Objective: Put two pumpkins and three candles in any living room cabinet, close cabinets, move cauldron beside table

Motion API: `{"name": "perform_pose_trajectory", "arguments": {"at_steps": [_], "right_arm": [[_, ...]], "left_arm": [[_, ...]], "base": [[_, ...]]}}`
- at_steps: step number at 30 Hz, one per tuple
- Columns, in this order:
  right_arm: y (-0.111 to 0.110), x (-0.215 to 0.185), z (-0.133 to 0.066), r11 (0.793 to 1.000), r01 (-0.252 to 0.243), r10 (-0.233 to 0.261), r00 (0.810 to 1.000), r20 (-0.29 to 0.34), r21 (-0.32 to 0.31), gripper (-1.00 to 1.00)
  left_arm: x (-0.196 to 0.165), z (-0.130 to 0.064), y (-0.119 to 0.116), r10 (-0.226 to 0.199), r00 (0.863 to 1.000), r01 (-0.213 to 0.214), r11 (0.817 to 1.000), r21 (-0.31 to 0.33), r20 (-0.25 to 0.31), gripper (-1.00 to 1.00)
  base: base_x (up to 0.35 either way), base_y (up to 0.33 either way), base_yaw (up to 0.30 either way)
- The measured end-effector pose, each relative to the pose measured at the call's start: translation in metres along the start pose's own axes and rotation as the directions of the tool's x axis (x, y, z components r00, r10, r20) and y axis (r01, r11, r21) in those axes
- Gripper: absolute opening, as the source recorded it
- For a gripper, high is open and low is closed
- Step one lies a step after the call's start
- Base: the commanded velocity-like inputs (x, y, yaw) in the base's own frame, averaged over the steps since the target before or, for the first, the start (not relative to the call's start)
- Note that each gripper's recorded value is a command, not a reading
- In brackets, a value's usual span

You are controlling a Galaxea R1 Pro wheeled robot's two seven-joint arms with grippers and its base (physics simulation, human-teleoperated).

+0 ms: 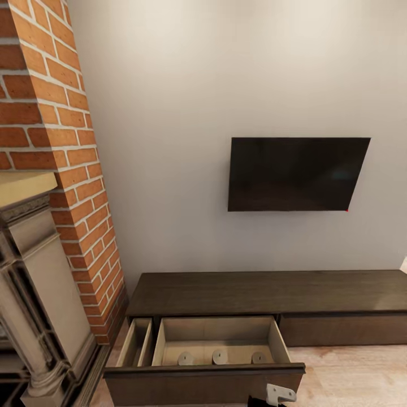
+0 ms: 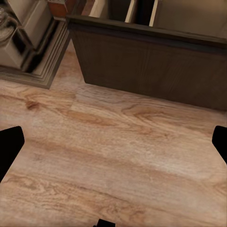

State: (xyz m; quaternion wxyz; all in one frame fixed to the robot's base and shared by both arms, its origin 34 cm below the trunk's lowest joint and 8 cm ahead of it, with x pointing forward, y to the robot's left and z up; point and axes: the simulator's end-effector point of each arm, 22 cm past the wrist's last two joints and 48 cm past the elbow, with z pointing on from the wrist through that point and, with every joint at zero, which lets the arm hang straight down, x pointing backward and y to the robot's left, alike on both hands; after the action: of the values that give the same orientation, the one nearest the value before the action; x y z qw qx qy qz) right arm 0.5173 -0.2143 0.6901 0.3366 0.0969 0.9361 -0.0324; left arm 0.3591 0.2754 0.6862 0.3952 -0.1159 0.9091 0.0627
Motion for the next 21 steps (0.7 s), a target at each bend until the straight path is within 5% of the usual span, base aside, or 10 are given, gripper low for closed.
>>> {"name": "perform_pose_trajectory", "arguments": {"at_steps": [21], "right_arm": [[0.003, 0.010, 0.021, 1.000, 0.011, -0.011, 1.000, 0.003, -0.002, 1.00]], "left_arm": [[0.018, 0.019, -0.001, 0.002, 1.000, -0.002, 1.000, -0.001, -0.009, 1.00]], "base": [[-0.001, 0.000, 0.000]]}}
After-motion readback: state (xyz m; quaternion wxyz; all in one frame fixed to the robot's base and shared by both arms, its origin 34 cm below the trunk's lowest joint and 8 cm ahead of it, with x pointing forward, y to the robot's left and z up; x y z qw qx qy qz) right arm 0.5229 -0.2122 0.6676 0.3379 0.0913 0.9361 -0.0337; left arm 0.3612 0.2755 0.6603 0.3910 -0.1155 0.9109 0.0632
